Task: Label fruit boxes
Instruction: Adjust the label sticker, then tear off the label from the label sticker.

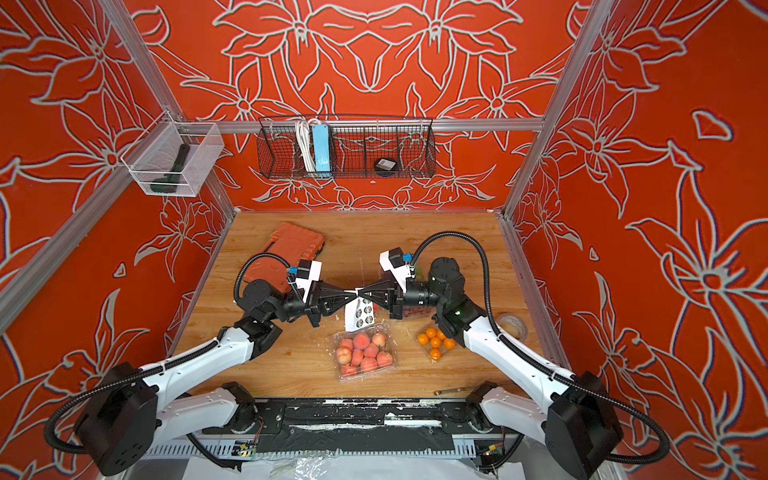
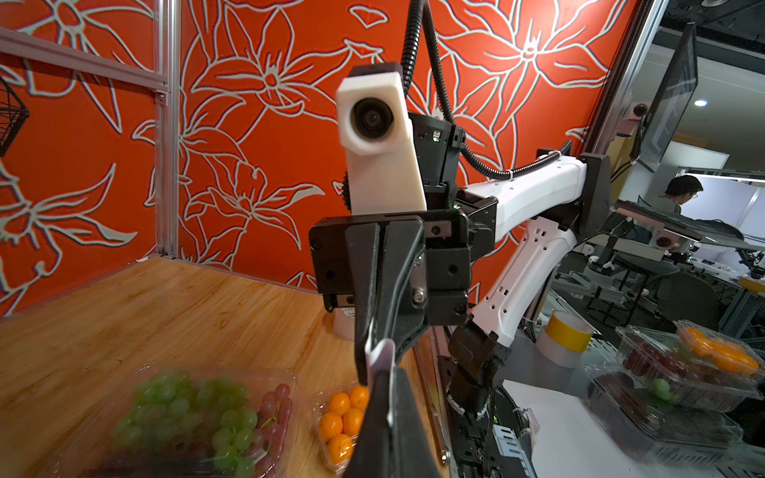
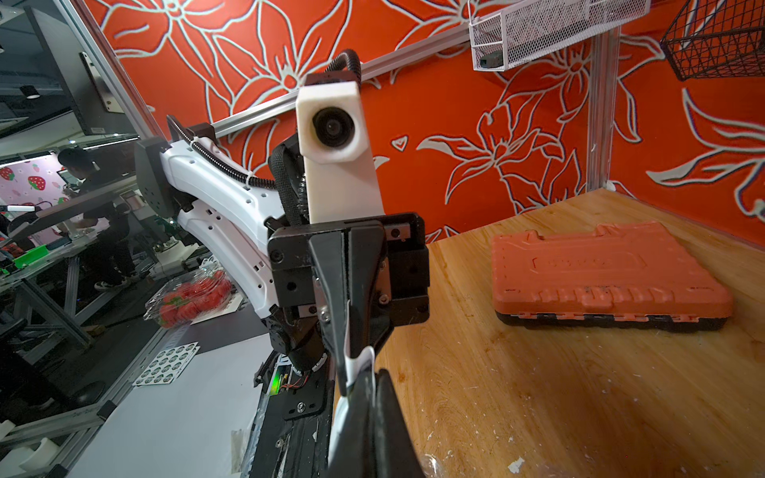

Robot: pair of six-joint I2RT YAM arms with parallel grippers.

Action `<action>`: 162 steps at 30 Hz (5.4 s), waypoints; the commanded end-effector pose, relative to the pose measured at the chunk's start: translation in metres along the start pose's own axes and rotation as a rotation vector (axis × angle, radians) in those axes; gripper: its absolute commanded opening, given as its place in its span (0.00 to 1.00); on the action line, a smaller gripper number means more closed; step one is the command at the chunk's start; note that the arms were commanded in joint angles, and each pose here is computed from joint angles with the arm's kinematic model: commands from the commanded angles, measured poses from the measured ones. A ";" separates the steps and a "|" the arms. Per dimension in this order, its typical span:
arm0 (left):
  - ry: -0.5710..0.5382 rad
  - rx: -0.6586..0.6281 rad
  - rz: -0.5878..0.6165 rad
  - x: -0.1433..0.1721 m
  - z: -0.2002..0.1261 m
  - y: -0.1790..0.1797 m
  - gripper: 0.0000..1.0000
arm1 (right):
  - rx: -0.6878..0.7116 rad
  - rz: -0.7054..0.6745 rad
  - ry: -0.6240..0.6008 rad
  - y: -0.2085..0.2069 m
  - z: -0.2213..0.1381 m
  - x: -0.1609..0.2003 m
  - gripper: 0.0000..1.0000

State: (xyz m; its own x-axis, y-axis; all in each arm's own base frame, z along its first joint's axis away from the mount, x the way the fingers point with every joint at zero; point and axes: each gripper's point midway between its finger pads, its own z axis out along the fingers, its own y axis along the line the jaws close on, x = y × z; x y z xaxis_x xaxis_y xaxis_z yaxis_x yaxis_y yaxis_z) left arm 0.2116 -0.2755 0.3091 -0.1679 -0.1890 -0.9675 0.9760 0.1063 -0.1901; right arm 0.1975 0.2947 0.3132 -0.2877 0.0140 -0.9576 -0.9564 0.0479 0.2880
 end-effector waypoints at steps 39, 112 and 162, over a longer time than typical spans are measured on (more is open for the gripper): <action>-0.017 -0.126 0.004 -0.001 -0.014 0.011 0.36 | 0.004 -0.024 -0.024 0.004 0.001 -0.010 0.00; -0.009 -0.240 0.032 0.004 -0.017 0.032 0.00 | 0.572 0.063 -0.043 -0.063 -0.042 -0.015 0.56; -0.036 -0.348 -0.010 0.000 -0.015 0.048 0.00 | 0.774 -0.048 0.040 -0.062 0.015 -0.025 0.00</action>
State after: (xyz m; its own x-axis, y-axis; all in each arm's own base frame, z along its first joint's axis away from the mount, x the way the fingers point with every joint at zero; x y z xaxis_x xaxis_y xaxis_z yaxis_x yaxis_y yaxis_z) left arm 0.2646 -0.2556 0.2868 -0.1921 -0.2116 -0.9583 0.8522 0.4482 -0.2699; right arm 0.2653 0.3154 0.3161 -0.2803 -0.0479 -0.9587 -0.6811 0.7137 0.1635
